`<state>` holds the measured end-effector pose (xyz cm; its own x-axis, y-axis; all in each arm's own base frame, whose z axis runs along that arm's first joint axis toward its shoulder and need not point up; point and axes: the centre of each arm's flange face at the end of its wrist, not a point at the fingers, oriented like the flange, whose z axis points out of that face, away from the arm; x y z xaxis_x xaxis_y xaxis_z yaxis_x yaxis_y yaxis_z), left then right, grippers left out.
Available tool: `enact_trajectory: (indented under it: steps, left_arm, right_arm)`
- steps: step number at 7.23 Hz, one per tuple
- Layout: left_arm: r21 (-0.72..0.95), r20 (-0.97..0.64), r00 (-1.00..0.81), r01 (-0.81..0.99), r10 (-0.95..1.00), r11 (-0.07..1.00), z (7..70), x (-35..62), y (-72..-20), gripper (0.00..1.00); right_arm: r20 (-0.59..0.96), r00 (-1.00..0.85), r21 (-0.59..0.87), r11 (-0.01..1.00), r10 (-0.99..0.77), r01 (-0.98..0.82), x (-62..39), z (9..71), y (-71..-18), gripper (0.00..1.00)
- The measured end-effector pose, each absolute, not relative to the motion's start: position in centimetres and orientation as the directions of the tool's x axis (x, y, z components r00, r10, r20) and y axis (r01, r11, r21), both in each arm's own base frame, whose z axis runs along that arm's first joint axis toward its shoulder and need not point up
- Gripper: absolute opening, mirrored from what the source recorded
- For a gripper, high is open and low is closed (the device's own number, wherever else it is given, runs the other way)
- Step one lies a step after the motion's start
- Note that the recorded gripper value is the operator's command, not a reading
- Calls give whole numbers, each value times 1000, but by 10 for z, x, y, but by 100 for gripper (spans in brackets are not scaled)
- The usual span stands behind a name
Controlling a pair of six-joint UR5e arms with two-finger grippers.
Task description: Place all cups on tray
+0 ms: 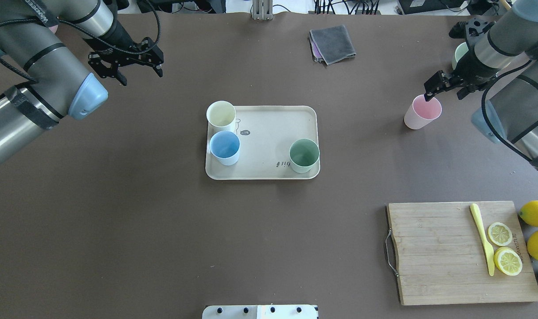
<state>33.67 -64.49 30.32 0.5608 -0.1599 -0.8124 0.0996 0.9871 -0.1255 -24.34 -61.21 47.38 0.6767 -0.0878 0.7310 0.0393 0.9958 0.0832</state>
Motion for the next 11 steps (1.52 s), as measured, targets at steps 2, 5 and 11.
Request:
enact_trajectory:
  steps: [2, 5, 11]
  left_arm:
    - [-126, -812, 561, 98, -160, 987, 304, 338, -644, 98]
    - [-127, -811, 563, 96, -159, 987, 305, 339, -643, 98]
    - [-127, -811, 564, 96, -159, 987, 306, 340, -643, 98]
  right_arm:
    - [728, 681, 74, 996, -83, 41, -244, 480, -610, 100]
    - [717, 693, 61, 997, -75, 45, -249, 490, -609, 100]
    - [702, 709, 39, 997, -75, 66, -266, 505, -605, 0]
